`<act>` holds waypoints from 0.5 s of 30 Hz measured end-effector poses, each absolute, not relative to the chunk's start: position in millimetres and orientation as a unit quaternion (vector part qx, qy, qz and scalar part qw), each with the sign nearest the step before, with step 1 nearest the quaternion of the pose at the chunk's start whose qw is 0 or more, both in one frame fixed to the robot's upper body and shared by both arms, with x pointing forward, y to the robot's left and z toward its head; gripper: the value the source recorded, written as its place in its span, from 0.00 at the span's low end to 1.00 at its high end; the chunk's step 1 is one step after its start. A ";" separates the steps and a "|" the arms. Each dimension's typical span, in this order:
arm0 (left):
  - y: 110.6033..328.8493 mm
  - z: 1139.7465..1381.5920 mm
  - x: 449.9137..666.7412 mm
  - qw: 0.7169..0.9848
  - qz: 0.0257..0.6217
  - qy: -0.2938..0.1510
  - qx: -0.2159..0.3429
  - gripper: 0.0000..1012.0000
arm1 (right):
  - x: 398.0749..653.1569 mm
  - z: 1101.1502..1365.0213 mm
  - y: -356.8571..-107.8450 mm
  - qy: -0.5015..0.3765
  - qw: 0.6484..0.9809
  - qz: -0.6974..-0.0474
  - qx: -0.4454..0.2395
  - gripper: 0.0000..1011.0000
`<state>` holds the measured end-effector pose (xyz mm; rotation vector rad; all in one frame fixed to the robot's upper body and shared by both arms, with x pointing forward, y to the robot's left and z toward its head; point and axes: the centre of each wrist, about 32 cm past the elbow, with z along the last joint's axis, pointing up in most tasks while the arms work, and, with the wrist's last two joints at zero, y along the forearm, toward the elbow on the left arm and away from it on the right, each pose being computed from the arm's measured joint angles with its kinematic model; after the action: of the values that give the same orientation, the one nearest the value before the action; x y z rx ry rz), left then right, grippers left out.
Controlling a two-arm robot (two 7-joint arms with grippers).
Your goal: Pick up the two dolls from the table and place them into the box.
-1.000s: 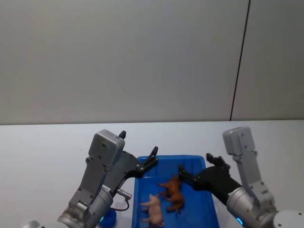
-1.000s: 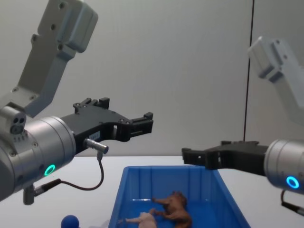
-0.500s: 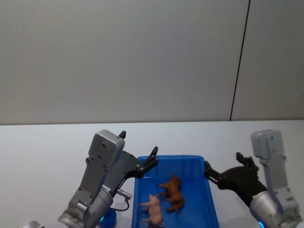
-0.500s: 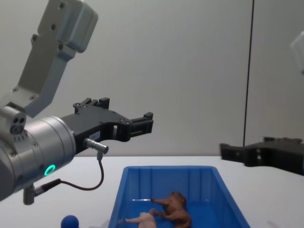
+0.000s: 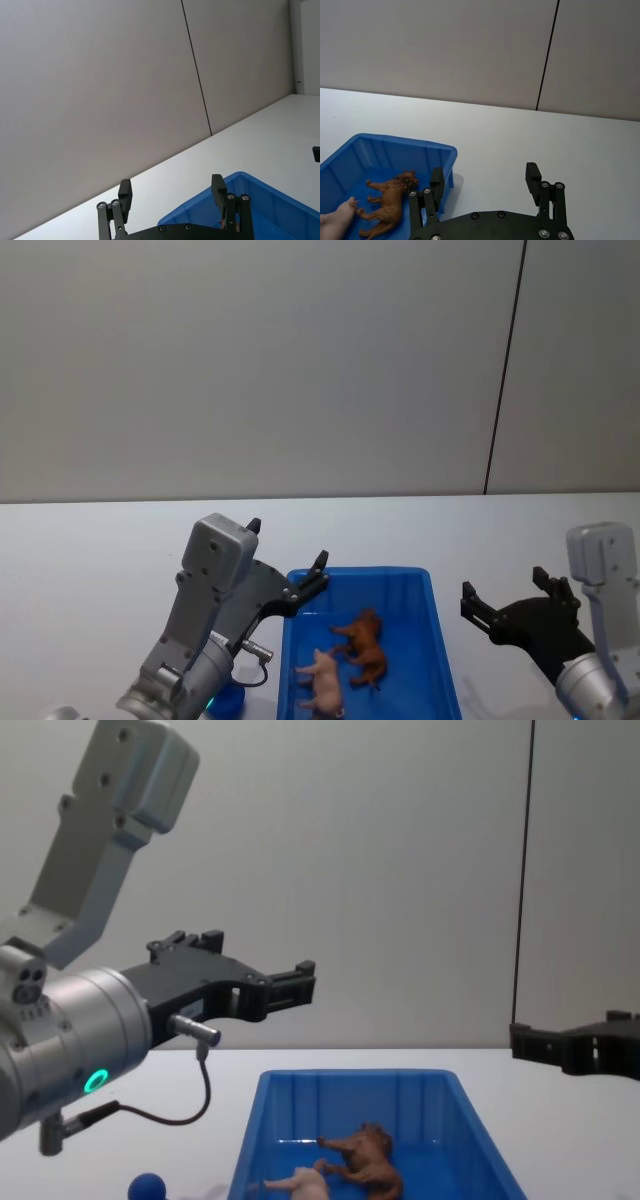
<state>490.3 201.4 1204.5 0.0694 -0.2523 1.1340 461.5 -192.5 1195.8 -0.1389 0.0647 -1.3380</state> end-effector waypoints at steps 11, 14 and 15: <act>215.2 1206.2 483.1 0.824 0.556 -0.085 0.062 0.99 | 458.2 1195.6 -195.8 0.029 0.776 -0.626 -0.064 0.99; 220.4 1206.3 480.6 0.821 0.562 -0.073 0.072 0.99 | 457.6 1195.5 -196.4 0.029 0.775 -0.628 -0.064 0.99; 221.6 1206.2 479.9 0.820 0.563 -0.068 0.075 0.99 | 457.5 1195.5 -196.7 0.029 0.775 -0.628 -0.063 0.99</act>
<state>479.9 221.6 1206.2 0.1599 -0.1455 1.1990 457.5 -196.7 1195.5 -0.1373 0.0631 -1.3595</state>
